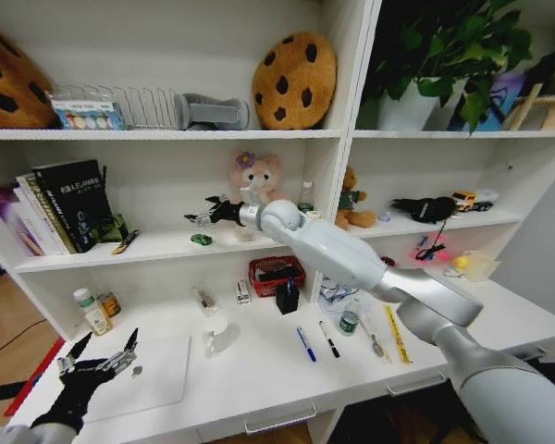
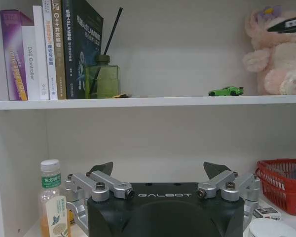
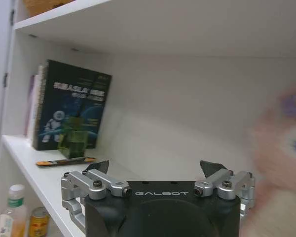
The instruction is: Organize the objects on the table.
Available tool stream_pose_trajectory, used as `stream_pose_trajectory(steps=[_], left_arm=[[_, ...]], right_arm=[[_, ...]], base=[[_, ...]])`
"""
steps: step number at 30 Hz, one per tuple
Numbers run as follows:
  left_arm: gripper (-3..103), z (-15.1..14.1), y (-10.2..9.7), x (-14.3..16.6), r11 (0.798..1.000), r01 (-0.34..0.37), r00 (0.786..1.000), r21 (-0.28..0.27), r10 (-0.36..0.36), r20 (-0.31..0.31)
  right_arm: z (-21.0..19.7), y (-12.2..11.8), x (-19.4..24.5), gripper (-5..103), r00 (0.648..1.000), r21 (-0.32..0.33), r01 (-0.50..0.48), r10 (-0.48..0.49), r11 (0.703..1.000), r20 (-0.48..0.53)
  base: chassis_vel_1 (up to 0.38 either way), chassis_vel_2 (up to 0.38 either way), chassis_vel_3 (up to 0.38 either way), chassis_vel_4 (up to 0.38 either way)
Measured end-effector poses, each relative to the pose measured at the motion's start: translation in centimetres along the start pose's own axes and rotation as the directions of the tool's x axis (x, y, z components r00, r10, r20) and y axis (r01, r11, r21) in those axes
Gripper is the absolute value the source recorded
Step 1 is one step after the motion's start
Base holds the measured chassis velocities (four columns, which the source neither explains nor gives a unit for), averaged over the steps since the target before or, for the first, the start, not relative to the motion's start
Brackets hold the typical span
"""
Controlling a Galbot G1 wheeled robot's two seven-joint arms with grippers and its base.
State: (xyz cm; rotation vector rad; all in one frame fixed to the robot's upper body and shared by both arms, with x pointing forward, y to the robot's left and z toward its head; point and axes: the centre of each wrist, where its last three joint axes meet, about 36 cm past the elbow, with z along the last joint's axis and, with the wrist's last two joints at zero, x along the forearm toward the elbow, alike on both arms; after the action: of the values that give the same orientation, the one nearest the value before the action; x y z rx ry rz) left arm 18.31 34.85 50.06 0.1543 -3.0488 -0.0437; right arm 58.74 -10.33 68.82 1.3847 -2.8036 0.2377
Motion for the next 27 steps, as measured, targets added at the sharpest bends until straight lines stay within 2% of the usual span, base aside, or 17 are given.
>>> stream_pose_trajectory(steps=[1,3,4,6,7,9,10,11,14,16,20,22,23,24,25,26,27], left_arm=[[100,0.0,0.0,0.0,1.0,0.0,1.0,0.0,0.0,0.0],[100,0.0,0.0,0.0,1.0,0.0,1.0,0.0,0.0,0.0],[100,0.0,0.0,0.0,1.0,0.0,1.0,0.0,0.0,0.0],[100,0.0,0.0,0.0,1.0,0.0,1.0,0.0,0.0,0.0],[100,0.0,0.0,0.0,1.0,0.0,1.0,0.0,0.0,0.0],[100,0.0,0.0,0.0,1.0,0.001,1.0,0.0,-0.001,0.0],[100,0.0,0.0,0.0,1.0,0.001,1.0,0.0,-0.001,0.0],[100,0.0,0.0,0.0,1.0,0.0,1.0,0.0,0.0,0.0],[100,0.0,0.0,0.0,1.0,0.0,1.0,0.0,0.0,0.0],[100,0.0,0.0,0.0,1.0,0.0,1.0,0.0,0.0,0.0],[100,0.0,0.0,0.0,1.0,0.0,1.0,0.0,0.0,0.0],[100,0.0,0.0,0.0,1.0,0.0,1.0,0.0,0.0,0.0],[100,0.0,0.0,0.0,1.0,0.0,1.0,0.0,0.0,0.0],[100,0.0,0.0,0.0,1.0,0.0,1.0,0.0,0.0,0.0],[100,0.0,0.0,0.0,1.0,-0.001,1.0,0.0,0.001,0.0],[100,0.0,0.0,0.0,1.0,-0.001,1.0,0.0,0.001,0.0],[100,0.0,0.0,0.0,1.0,0.001,1.0,0.0,-0.001,0.0]], right_arm=[[0.0,0.0,0.0,100,1.0,0.0,0.0,0.0,1.0,0.0],[1.2,2.2,6.5,100,0.995,-0.027,-0.096,0.097,0.995,0.029],[1.2,2.2,6.5,100,0.995,-0.027,-0.096,0.097,0.995,0.029],[1.6,4.5,11.5,100,0.987,-0.057,-0.141,0.145,0.988,0.064],[1.6,4.5,11.5,100,0.987,-0.057,-0.141,0.145,0.988,0.064],[3.7,7.2,17.6,100,0.982,-0.071,-0.182,0.186,0.981,0.043],[3.7,7.2,17.6,100,0.982,-0.071,-0.182,0.186,0.981,0.043],[4.6,8.2,20.3,100,0.973,-0.062,-0.226,0.228,0.972,0.035],[5.0,8.8,22.1,100,0.963,-0.059,-0.264,0.266,0.963,0.045],[6.5,9.9,24.4,100,0.944,-0.088,-0.324,0.328,0.942,0.044],[7.4,10.6,26.0,100,0.925,-0.11,-0.371,0.378,0.922,0.045],[8.8,11.4,27.5,100,0.902,-0.132,-0.423,0.431,0.896,0.036],[10.4,12.1,28.7,100,0.872,-0.133,-0.482,0.489,0.866,0.026],[10.4,12.1,28.7,100,0.872,-0.133,-0.482,0.489,0.866,0.026],[13.9,13.3,31.5,100,0.794,-0.09,-0.603,0.607,0.792,0.02],[13.9,13.3,31.5,100,0.794,-0.09,-0.603,0.607,0.792,0.02],[16.3,14.4,33.5,100,0.735,-0.06,-0.677,0.677,0.733,-0.023]], base=[[0.0,0.0,0.0,0.0],[0.0,0.0,0.0,0.0],[0.0,0.0,0.0,0.0],[0.0,0.0,0.0,0.0],[0.0,0.0,0.0,0.0],[0.0,0.0,0.0,0.0],[0.0,0.0,0.0,0.0],[0.0,0.0,0.0,0.0],[0.0,0.0,0.0,0.0],[0.0,0.0,0.0,0.0],[0.0,0.0,0.0,0.0],[0.0,0.0,0.0,0.0],[0.0,0.0,0.0,0.0],[0.0,0.0,0.0,0.0],[0.0,0.0,0.0,0.0],[0.0,0.0,0.0,0.0],[0.0,0.0,0.0,0.0]])
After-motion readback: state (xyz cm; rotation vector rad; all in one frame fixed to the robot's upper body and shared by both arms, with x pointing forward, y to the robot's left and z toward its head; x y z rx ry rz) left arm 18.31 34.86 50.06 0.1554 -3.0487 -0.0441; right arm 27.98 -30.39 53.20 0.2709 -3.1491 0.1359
